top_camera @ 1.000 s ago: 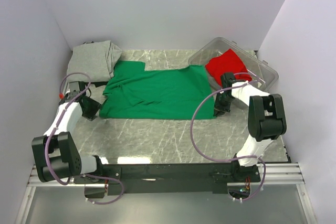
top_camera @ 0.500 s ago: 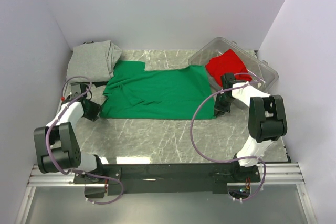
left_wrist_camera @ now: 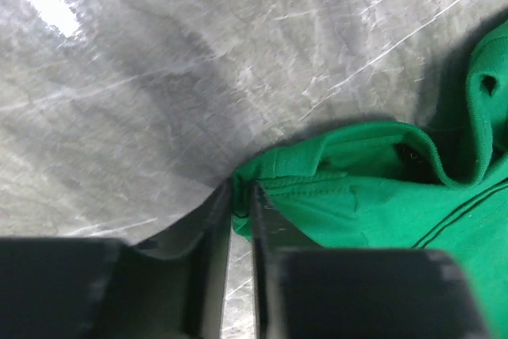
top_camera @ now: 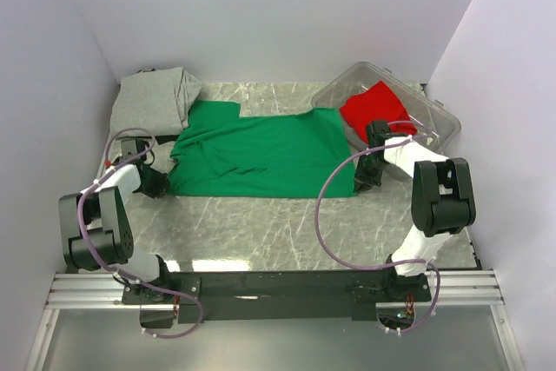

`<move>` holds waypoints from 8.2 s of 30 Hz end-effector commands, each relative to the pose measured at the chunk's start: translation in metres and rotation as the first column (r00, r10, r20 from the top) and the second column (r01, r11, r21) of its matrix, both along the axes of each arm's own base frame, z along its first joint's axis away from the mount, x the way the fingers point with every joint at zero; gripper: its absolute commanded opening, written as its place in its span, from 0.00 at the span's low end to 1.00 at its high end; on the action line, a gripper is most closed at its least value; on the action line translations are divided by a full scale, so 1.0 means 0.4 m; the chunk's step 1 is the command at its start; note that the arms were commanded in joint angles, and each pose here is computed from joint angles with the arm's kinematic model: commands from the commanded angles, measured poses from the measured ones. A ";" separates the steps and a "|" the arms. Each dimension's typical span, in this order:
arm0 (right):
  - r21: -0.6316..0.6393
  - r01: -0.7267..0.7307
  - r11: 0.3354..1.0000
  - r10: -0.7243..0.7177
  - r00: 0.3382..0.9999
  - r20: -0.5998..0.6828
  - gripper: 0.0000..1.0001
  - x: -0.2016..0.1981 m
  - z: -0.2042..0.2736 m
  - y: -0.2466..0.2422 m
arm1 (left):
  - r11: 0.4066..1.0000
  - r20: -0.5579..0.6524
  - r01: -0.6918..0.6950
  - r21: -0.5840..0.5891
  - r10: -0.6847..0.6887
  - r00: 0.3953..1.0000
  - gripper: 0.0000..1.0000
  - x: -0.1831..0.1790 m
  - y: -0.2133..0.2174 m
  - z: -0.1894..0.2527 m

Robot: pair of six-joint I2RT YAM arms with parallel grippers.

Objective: Fold and stack the t-shirts
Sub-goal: Fold the tshirt

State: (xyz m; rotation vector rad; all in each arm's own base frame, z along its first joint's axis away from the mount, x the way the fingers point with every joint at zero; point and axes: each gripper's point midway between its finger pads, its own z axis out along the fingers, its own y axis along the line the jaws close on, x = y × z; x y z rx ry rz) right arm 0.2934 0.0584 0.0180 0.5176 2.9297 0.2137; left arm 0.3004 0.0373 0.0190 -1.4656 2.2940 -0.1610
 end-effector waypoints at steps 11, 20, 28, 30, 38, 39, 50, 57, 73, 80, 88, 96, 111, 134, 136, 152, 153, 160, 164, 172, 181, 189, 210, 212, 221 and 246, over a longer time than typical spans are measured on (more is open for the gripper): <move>-0.035 0.016 0.999 -0.014 0.999 0.044 0.01 0.020 0.042 -0.019 | 0.993 -0.037 0.033 0.114 -0.029 0.999 0.01 0.022 0.056 0.027; -0.049 -0.030 0.998 0.029 1.000 -0.010 0.00 -0.018 0.053 -0.021 | 0.988 -0.062 0.040 0.149 -0.031 0.998 0.01 -0.030 0.063 0.077; -0.033 -0.048 0.998 0.046 0.997 -0.058 0.00 -0.092 0.062 -0.015 | 0.988 -0.076 0.017 0.156 -0.005 0.997 0.01 -0.101 0.056 0.120; -0.029 -0.056 0.998 0.053 0.995 -0.081 0.00 -0.116 0.061 -0.012 | 0.987 -0.074 0.006 0.163 0.007 0.997 0.01 -0.114 0.057 0.127; -0.021 -0.059 0.998 0.056 0.990 -0.127 0.00 -0.195 0.052 -0.013 | 0.981 -0.096 -0.025 0.194 0.044 0.994 0.01 -0.196 0.061 0.144; -0.017 -0.060 0.998 0.057 0.989 -0.140 0.00 -0.210 0.046 -0.013 | 0.979 -0.088 -0.029 0.201 0.047 0.995 0.00 -0.196 0.064 0.153; 0.004 -0.060 0.998 0.060 0.983 -0.174 0.00 -0.285 0.033 -0.008 | 0.964 -0.072 -0.056 0.260 0.078 0.994 0.01 -0.241 0.083 0.219; 0.014 -0.046 0.999 0.047 0.984 -0.169 0.03 -0.297 0.044 -0.003 | 0.962 -0.102 -0.046 0.271 0.076 0.992 0.04 -0.279 0.082 0.236; 0.032 -0.084 0.996 0.084 0.996 0.002 0.65 -0.160 0.181 0.052 | 0.941 0.065 0.170 0.293 -0.197 0.978 0.46 -0.162 0.008 0.355; 0.053 -0.140 0.989 0.141 0.990 -0.014 0.66 -0.148 0.159 0.136 | 0.820 0.036 0.561 0.111 -0.568 0.822 0.42 -0.089 -0.245 0.223; 0.051 -0.171 0.984 0.173 0.984 -0.046 0.66 -0.170 0.137 0.172 | 0.657 -0.011 0.751 -0.070 -0.753 0.658 0.34 -0.125 -0.373 0.116; 0.057 -0.155 0.986 0.157 0.987 -0.044 0.66 -0.171 0.138 0.175 | 0.649 -0.093 0.752 -0.114 -0.761 0.642 0.34 -0.163 -0.377 0.056; 0.061 -0.149 0.987 0.152 0.988 -0.041 0.66 -0.175 0.144 0.177 | 0.637 -0.116 0.763 -0.108 -0.770 0.627 0.33 -0.145 -0.384 0.021; 0.044 -0.168 0.985 0.170 0.985 -0.036 0.64 -0.159 0.153 0.175 | 0.656 -0.111 0.751 -0.082 -0.754 0.647 0.06 -0.109 -0.386 0.055; 0.041 -0.172 0.984 0.174 0.984 -0.035 0.64 -0.156 0.155 0.174 | 0.657 -0.101 0.750 -0.079 -0.754 0.649 0.08 -0.106 -0.389 0.063; 0.014 -0.201 0.979 0.202 0.979 -0.043 0.63 -0.132 0.154 0.170 | 0.596 -0.078 0.800 -0.066 -0.803 0.591 0.00 -0.032 -0.437 0.058; 0.013 -0.203 0.979 0.203 0.978 -0.045 0.63 -0.131 0.153 0.169 | 0.588 -0.084 0.806 -0.063 -0.808 0.583 0.00 -0.026 -0.442 0.055; 0.007 -0.217 0.976 0.217 0.975 -0.045 0.63 -0.109 0.157 0.175 | 0.570 -0.117 0.821 -0.039 -0.819 0.562 0.00 -0.003 -0.455 0.050; 0.002 -0.224 0.975 0.224 0.973 -0.055 0.63 -0.099 0.153 0.175 | 0.562 -0.125 0.826 -0.046 -0.824 0.553 0.00 0.007 -0.466 0.042; -0.006 -0.226 0.974 0.225 0.973 -0.057 0.63 -0.084 0.156 0.177 | 0.564 -0.136 0.826 -0.029 -0.820 0.555 0.02 0.040 -0.481 0.051; -0.010 -0.232 0.973 0.232 0.972 -0.039 0.64 -0.060 0.165 0.183 | 0.536 -0.005 0.844 0.031 -0.844 0.536 0.50 0.094 -0.517 0.148; 0.024 -0.257 0.966 0.257 0.966 0.018 0.65 0.001 0.180 0.217 | 0.609 0.043 0.790 0.069 -0.793 0.607 0.63 0.112 -0.465 0.191; 0.037 -0.294 0.955 0.294 0.956 -0.003 0.65 0.043 0.019 0.240 | 0.766 -0.134 0.639 -0.061 -0.641 0.756 0.63 0.003 -0.326 0.002; 0.043 -0.291 0.956 0.292 0.956 -0.031 0.65 0.020 -0.004 0.236 | 0.770 -0.152 0.634 -0.074 -0.637 0.756 0.63 -0.016 -0.323 -0.013; 0.037 -0.288 0.957 0.290 0.950 -0.113 0.65 -0.073 -0.047 0.224 | 0.804 -0.267 0.588 -0.087 -0.587 0.764 0.64 -0.112 -0.285 -0.051; 0.085 -0.276 0.957 0.288 0.938 -0.192 0.65 -0.283 -0.014 0.236 | 0.871 -0.353 0.486 -0.066 -0.476 0.805 0.65 -0.265 -0.238 -0.009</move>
